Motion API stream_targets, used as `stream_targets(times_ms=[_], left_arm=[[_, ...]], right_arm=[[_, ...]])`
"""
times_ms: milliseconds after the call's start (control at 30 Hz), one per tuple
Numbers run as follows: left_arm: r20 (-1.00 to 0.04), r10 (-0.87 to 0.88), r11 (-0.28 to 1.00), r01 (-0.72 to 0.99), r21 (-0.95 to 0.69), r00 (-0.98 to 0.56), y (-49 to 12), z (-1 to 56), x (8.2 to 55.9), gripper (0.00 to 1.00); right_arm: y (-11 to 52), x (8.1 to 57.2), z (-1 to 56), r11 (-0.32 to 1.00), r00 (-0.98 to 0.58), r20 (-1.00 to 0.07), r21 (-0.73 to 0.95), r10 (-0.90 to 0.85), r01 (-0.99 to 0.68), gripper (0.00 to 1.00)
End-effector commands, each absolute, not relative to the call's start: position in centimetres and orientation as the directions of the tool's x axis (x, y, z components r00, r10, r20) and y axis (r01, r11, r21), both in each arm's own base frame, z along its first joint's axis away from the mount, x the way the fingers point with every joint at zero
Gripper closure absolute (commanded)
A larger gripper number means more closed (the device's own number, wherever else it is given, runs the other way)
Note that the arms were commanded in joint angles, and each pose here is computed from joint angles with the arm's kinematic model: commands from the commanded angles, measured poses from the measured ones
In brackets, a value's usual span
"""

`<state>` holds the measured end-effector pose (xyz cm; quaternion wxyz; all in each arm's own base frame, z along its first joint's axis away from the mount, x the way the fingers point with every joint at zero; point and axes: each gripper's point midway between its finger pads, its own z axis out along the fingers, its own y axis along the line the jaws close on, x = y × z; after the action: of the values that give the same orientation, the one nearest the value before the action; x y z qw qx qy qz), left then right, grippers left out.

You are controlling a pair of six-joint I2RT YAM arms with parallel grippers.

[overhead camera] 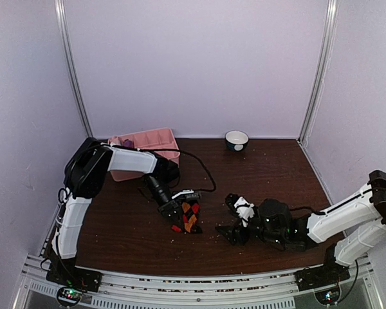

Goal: Roll the socks
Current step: Roll the sock at the center of the board.

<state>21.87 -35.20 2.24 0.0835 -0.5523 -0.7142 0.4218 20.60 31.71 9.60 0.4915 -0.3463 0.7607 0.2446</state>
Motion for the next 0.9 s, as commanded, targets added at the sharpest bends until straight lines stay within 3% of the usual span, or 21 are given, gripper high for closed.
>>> stream_targets(times_ms=[0,200,433,667,867], left_arm=[[-0.194,0.904,0.122,0.665,-0.736,-0.381,-33.3,-1.2,20.5,1.0],[-0.179,0.911,0.105,0.629,-0.771,-0.372,-33.0,-1.1,19.6,1.0],[-0.175,0.917,0.103,0.636,-0.765,-0.359,-32.7,-1.5,19.4,1.0],[-0.159,0.92,0.127,0.654,-0.745,-0.359,-32.6,-2.0,19.8,1.0],[-0.149,0.924,0.134,0.662,-0.737,-0.353,-32.4,-2.3,19.8,1.0]], right_arm=[[35.8,17.7,11.1,0.399,-0.056,-0.941,-0.087,-0.334,-0.913,0.31],[40.6,16.0,9.9,0.171,0.028,-0.895,-0.116,-0.446,-0.978,0.41],[43.1,15.6,7.5,0.035,0.107,-0.848,-0.146,-0.518,-0.989,0.48],[44.0,16.6,5.1,-0.026,0.198,-0.788,-0.226,-0.583,-0.974,0.54],[44.3,18.7,4.9,0.02,0.245,-0.757,-0.322,-0.606,-0.946,0.56]])
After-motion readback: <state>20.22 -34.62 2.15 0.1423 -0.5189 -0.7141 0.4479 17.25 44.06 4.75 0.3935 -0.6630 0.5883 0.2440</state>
